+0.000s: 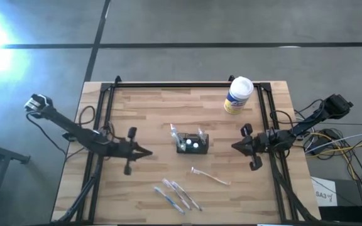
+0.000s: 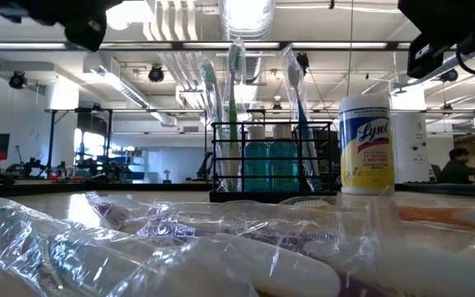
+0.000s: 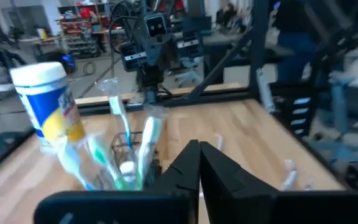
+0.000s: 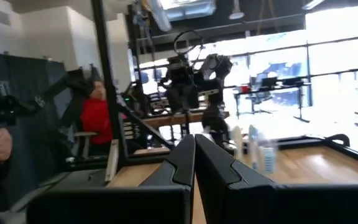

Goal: Pick & Place toothbrushing station
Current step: Put the orange toothbrush into the black mesh organizer

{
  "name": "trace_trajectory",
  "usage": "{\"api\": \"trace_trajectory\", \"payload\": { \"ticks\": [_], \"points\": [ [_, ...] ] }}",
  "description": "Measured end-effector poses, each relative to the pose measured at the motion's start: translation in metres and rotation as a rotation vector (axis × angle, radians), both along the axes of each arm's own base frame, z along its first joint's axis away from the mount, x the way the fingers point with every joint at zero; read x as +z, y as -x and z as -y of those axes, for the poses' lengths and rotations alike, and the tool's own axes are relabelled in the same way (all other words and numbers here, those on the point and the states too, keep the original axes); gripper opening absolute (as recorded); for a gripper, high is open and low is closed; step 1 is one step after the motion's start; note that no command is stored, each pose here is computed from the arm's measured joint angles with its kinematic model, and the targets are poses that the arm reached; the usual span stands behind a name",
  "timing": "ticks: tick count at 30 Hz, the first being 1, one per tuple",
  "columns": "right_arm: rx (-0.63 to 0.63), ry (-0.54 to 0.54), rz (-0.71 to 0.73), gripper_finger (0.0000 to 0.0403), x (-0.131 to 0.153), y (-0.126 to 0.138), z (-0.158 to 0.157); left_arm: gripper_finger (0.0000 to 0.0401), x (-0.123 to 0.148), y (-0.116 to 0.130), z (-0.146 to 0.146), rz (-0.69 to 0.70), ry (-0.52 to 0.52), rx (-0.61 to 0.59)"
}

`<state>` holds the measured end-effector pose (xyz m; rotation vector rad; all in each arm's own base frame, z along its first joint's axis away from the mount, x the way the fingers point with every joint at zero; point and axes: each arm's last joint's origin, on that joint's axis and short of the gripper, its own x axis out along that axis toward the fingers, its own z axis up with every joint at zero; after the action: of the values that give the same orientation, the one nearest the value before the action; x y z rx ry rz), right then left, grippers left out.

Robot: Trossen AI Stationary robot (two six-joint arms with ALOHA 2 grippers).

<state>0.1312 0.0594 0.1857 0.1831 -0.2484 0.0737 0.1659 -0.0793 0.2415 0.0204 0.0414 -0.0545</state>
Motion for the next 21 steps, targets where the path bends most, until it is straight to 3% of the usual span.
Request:
{"api": "trace_trajectory", "payload": {
  "ticks": [9, 17, 21],
  "points": [
    [-0.024, -0.016, -0.027, 0.0008, -0.002, -0.001, 0.001, 0.0005, -0.034, 0.032, -0.018, 0.042, 0.043, -0.026],
    [-0.029, 0.010, -0.078, 0.0008, -0.008, -0.002, 0.000, 0.0003, -0.047, 0.041, -0.022, 0.070, 0.032, -0.029],
    [-0.099, -0.006, -0.089, 0.0008, -0.008, -0.002, 0.002, 0.0002, -0.048, 0.041, -0.022, 0.063, 0.059, -0.043]
  ]
}}
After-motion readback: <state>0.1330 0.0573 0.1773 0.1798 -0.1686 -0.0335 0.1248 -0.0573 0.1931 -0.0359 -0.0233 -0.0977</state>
